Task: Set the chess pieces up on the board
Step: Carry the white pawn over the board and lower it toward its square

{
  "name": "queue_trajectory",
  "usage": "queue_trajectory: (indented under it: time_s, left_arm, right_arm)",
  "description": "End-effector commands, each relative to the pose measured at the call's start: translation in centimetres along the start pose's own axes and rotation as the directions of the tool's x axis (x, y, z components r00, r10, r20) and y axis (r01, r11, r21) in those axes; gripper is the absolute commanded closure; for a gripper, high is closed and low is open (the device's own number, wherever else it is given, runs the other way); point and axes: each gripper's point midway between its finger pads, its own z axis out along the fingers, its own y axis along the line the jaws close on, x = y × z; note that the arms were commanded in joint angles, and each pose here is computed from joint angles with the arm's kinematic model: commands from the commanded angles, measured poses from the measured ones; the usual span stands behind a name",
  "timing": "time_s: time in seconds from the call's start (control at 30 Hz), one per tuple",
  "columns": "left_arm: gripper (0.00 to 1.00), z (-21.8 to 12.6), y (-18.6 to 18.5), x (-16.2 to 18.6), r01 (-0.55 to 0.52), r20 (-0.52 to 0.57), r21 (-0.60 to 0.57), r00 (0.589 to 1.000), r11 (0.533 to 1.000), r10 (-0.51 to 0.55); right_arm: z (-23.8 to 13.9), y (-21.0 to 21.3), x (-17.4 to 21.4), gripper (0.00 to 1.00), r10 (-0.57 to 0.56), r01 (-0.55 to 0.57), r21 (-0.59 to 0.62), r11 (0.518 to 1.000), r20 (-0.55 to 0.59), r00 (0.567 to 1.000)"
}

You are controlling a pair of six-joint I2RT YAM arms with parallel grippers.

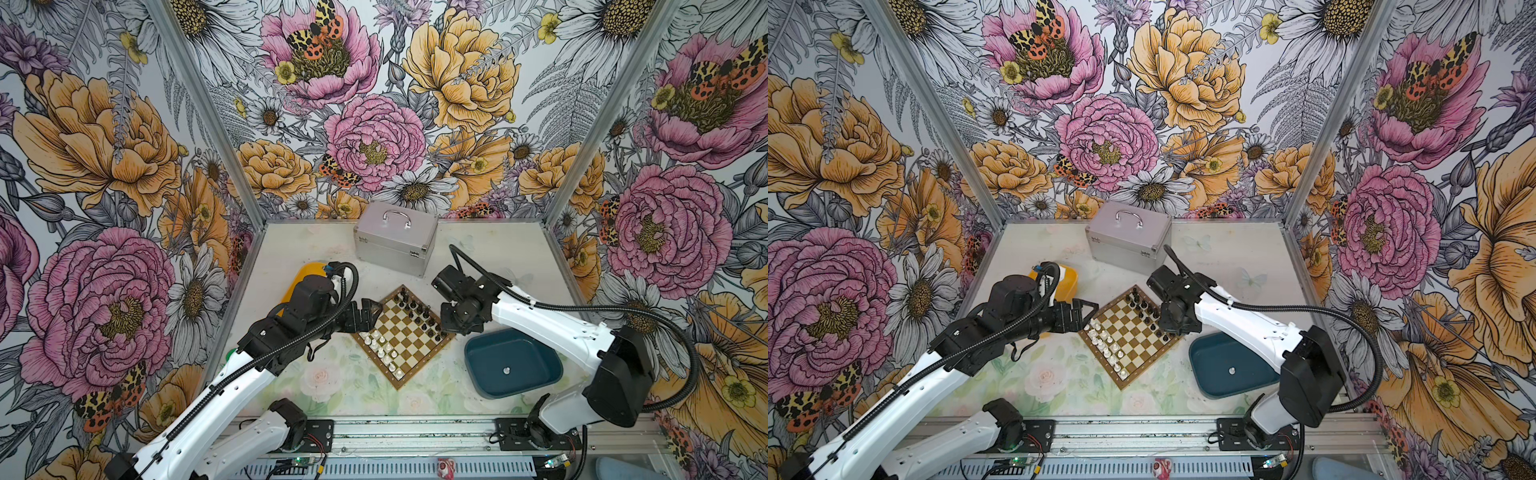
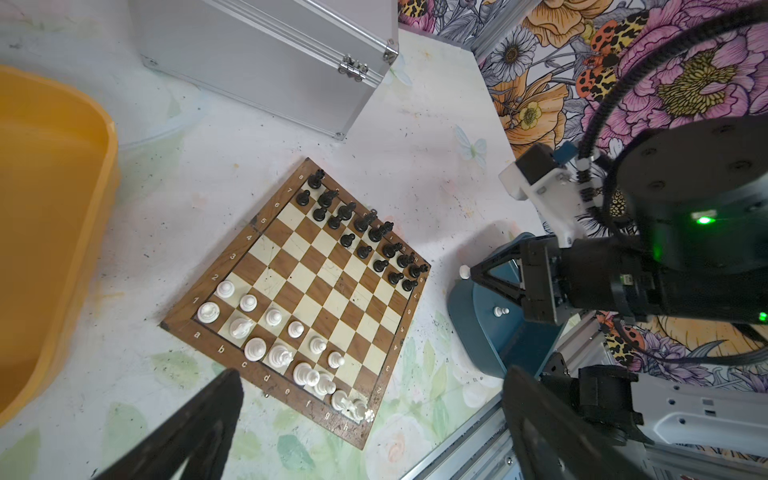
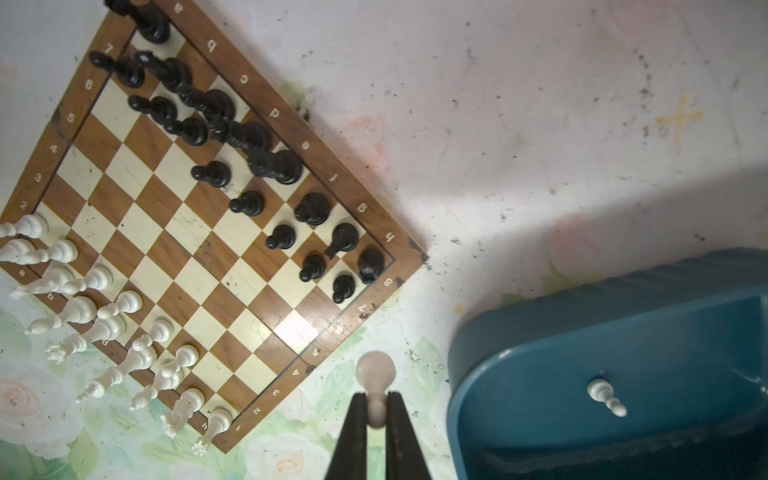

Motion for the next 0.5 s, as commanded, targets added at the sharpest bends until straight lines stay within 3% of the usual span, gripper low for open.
queue_trajectory:
  time_s: [0.0, 0.27, 0.47]
  left_arm:
    - [0.01, -1.5, 1.4, 1.5, 0.027, -0.015, -0.031, 1.0, 0.999, -0.027]
    - [0.01, -5.3, 3.2, 2.6, 0.057, 0.025, -0.078, 0.998, 0.995, -0.055]
    - [0.01, -6.7, 3.6, 3.2, 0.058, 0.028, -0.092, 0.998, 0.994, -0.056]
  right_arm:
    - [0.8, 3.8, 0.5, 0.93, -0.078, 0.078, -0.009, 0.997, -0.001, 0.997]
    - [4.2, 11.2, 3.2, 0.92, -0.189, 0.182, -0.092, 0.979, -0.064, 0.98]
    - [6.1, 13.0, 4.8, 0.93, -0.228, 0.22, -0.089, 0.971, -0.101, 0.968]
